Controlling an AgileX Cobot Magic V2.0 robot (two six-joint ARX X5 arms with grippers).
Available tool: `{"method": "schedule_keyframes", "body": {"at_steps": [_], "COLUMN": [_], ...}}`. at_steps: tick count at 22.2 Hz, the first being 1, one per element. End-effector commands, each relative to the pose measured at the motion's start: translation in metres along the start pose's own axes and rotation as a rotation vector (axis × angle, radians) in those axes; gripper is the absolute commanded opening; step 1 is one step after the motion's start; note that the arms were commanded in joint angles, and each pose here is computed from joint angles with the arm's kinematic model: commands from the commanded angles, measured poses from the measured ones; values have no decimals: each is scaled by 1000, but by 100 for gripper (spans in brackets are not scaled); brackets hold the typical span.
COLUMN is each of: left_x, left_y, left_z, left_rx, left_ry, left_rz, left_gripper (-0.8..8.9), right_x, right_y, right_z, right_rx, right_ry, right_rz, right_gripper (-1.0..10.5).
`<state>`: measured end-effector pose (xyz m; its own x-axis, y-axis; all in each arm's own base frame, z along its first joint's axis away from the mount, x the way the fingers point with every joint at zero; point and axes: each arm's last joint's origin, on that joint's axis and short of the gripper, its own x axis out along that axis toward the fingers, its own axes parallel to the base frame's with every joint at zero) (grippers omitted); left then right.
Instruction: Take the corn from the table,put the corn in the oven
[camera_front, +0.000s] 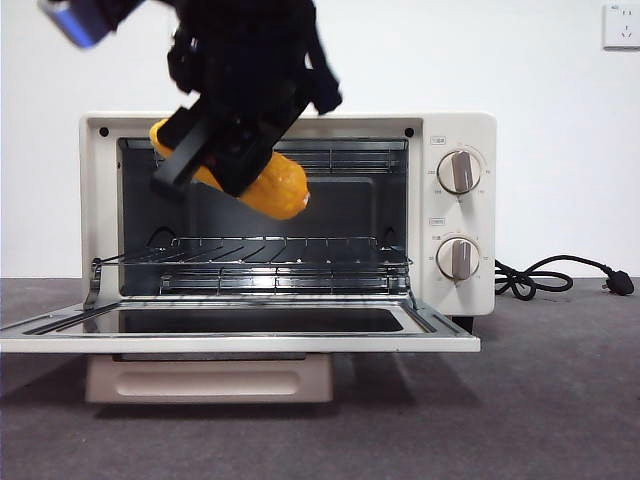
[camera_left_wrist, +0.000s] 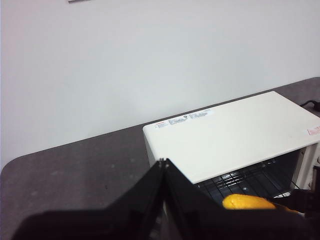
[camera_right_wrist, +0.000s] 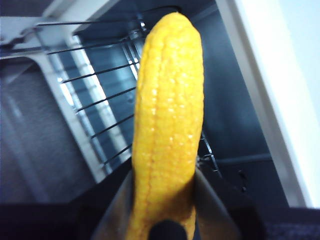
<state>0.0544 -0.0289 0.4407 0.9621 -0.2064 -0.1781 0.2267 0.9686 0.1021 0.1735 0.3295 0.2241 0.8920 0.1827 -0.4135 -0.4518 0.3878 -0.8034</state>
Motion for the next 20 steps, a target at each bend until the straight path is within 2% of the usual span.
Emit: {"method": "schedule_keyframes", "body": {"at_steps": [1,7,16,20], "left_x": [0,0,0,0], "left_y": [0,0,0,0], "left_z": [-2,-1,-2,-2], "left_rx": [0,3,3,4], "left_ry": [2,1,1,2], "left_rz": [4,4,3,3], "left_gripper": [-6,-6,-6,-6], "right_x": [11,30,46,48], "right_y": [5,4,-10,-10], "right_z": [-1,-9,-22,-24], "right_rx": [-31,-22,-2,-2], "right_ry": [16,86,134,137], "right_rz": [-26,-82,-88,-69], "right_gripper": [-13,-13,8,137]}}
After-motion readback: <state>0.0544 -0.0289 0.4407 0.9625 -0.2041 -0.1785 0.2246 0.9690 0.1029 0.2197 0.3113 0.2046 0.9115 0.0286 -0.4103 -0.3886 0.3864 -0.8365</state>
